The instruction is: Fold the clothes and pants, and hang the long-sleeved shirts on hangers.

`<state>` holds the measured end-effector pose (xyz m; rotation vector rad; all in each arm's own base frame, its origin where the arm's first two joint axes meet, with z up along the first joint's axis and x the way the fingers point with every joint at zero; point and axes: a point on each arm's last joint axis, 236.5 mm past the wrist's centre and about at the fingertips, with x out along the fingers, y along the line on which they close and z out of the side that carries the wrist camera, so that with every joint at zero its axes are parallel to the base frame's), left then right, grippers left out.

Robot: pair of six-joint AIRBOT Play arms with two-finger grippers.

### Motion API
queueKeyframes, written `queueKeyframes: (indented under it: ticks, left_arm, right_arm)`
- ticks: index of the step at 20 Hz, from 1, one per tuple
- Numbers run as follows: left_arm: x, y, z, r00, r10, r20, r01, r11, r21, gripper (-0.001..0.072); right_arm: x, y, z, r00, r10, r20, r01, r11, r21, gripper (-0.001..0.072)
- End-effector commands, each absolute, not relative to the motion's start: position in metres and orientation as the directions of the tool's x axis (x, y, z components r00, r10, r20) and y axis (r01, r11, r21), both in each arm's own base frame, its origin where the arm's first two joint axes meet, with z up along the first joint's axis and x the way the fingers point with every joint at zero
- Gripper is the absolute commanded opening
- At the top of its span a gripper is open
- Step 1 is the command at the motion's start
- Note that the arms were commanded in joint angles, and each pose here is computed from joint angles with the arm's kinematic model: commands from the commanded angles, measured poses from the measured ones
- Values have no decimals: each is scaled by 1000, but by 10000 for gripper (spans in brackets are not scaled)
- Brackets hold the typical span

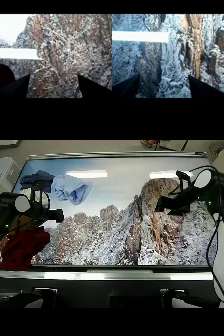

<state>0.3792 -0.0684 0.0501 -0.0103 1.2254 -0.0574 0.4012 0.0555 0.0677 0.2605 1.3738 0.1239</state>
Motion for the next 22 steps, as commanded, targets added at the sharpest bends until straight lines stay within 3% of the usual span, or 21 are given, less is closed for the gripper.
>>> queueKeyframes:
  ticks: [1,13,16,19,22]
  left_arm:
    - [379,-69,50,338,-50,-940,39,998,-39,707]
    - [384,-71,51,355,-60,-933,38,998,-50,707]
    - [429,-83,60,512,-101,-853,41,995,-94,707]
    - [459,-108,67,601,-199,-774,26,973,-231,707]
    - [537,-95,99,821,-177,-543,-8,947,-321,707]
  right_arm:
    - [401,56,68,194,239,-951,64,965,255,693]
    - [412,58,70,239,246,-939,64,961,268,691]
    - [427,51,73,302,219,-928,74,965,252,694]
    - [429,34,70,312,145,-939,77,981,177,692]
    - [437,23,72,345,100,-933,45,991,123,692]
